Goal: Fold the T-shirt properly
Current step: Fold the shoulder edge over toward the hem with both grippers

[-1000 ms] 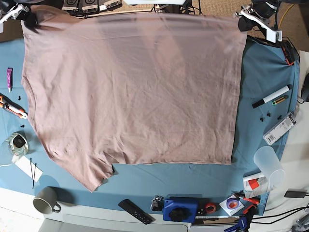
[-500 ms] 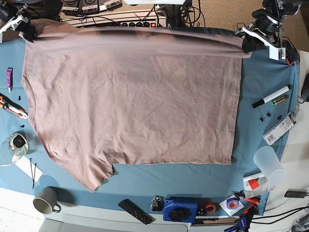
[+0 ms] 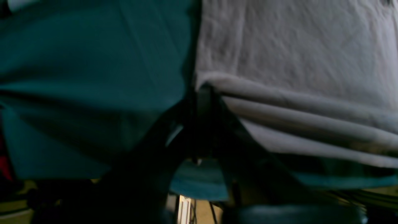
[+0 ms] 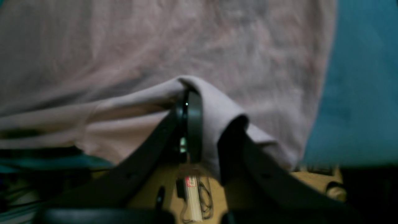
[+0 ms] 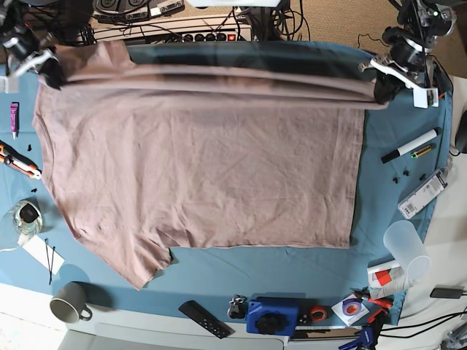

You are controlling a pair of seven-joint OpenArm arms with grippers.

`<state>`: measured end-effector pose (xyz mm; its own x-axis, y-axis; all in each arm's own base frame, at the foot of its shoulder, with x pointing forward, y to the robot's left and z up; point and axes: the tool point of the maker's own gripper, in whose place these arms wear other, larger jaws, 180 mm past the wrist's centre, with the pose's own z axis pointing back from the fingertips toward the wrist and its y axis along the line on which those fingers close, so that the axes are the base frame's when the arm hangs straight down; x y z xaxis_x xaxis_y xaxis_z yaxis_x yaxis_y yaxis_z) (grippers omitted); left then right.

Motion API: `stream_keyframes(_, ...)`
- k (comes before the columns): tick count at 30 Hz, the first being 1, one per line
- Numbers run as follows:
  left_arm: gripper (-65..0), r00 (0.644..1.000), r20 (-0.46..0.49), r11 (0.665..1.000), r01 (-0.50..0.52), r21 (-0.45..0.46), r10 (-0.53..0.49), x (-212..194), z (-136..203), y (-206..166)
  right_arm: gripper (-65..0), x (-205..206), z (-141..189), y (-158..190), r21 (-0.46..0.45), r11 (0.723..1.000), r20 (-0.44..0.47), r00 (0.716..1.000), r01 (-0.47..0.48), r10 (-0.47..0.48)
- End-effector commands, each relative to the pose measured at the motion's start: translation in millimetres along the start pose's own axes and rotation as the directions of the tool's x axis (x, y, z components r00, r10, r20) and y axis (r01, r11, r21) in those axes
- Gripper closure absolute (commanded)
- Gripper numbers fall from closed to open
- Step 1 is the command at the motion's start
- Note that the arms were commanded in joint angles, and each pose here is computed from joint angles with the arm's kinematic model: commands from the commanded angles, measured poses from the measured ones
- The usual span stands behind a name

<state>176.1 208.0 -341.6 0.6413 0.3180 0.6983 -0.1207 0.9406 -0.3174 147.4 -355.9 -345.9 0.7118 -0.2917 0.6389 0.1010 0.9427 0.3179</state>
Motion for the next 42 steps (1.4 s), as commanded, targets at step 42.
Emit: stream_keyframes(42,0.0,0.972,0.180,0.987,0.159,-0.013,-0.154,77,-83,-49,0.0,142,-53,-28,-0.032,0.999,0.240,0.970,-0.038,0.044)
